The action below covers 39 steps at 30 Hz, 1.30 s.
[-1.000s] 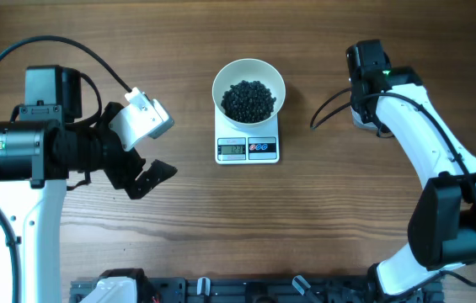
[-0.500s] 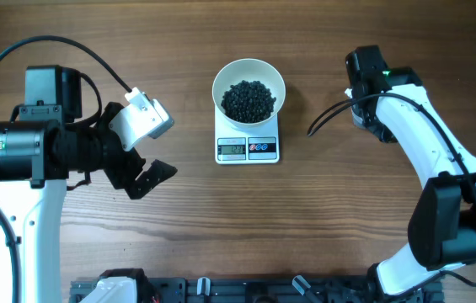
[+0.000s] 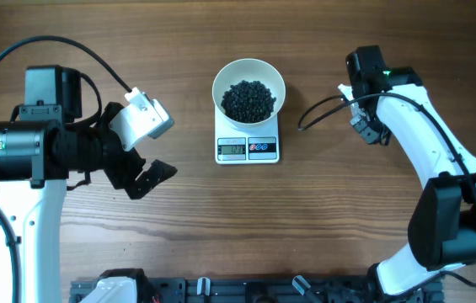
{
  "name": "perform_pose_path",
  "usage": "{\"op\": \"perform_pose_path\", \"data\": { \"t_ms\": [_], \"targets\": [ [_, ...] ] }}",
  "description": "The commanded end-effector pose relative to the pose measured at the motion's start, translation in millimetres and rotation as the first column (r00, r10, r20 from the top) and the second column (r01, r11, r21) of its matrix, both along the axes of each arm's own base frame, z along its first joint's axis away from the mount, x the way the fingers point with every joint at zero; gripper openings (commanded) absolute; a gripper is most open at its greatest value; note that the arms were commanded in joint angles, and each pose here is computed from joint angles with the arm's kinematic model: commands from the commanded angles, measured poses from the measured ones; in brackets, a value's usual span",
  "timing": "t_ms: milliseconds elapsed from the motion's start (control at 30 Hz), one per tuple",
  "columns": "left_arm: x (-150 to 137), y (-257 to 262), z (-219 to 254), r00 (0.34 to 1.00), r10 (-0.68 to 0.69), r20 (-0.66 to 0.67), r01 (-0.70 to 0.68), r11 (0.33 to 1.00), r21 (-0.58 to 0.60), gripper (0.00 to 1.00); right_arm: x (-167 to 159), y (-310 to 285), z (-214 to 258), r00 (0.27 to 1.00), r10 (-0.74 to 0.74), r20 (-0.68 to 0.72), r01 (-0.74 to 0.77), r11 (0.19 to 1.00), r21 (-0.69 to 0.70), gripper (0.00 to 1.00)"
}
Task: Scoop item into bowl and weigh 150g on scale
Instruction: 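Hold the pink scoop above the tub's front edge with the right gripper, then dip the pink scoop into the beans in the tub, right gripper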
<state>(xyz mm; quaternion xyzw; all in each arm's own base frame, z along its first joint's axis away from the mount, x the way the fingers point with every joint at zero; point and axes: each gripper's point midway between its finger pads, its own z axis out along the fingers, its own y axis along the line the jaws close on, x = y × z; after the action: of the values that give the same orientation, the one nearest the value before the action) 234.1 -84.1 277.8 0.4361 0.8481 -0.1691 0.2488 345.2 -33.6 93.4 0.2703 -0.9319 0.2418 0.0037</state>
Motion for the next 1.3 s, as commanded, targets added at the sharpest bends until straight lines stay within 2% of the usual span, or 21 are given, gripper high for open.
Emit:
{"op": "perform_pose_path", "data": {
  "t_ms": [0, 267, 633, 767, 933, 1267],
  "targets": [
    [0, 0, 7, 1.000, -0.005, 0.028, 0.005, 1.000, -0.004, 1.00, -10, 28, -19, 0.994, -0.102, -0.032, 0.106, 0.974, 0.199, 0.04],
    [0, 0, 7, 1.000, -0.005, 0.028, 0.005, 1.000, -0.004, 1.00, -17, 37, -25, 0.965, -0.249, -0.083, 0.262, 0.889, 0.376, 0.04],
    [0, 0, 7, 1.000, -0.005, 0.028, 0.005, 1.000, -0.004, 1.00, -23, 39, -12, 0.918, -0.356, -0.173, 0.383, 0.690, 0.614, 0.04],
    [0, 0, 7, 1.000, -0.005, 0.028, 0.005, 1.000, -0.004, 1.00, -26, 30, -7, 0.892, -0.404, -0.204, 0.431, 0.619, 0.657, 0.04],
    [0, 0, 7, 1.000, -0.005, 0.028, 0.005, 1.000, -0.004, 1.00, -33, 4, -7, 0.807, -0.537, -0.246, 0.550, 0.529, 0.647, 0.04],
    [0, 0, 7, 1.000, -0.005, 0.028, 0.005, 1.000, -0.004, 1.00, -26, -5, 6, 0.750, -0.585, -0.308, 0.558, 0.311, 0.769, 0.04]
  ]
}}
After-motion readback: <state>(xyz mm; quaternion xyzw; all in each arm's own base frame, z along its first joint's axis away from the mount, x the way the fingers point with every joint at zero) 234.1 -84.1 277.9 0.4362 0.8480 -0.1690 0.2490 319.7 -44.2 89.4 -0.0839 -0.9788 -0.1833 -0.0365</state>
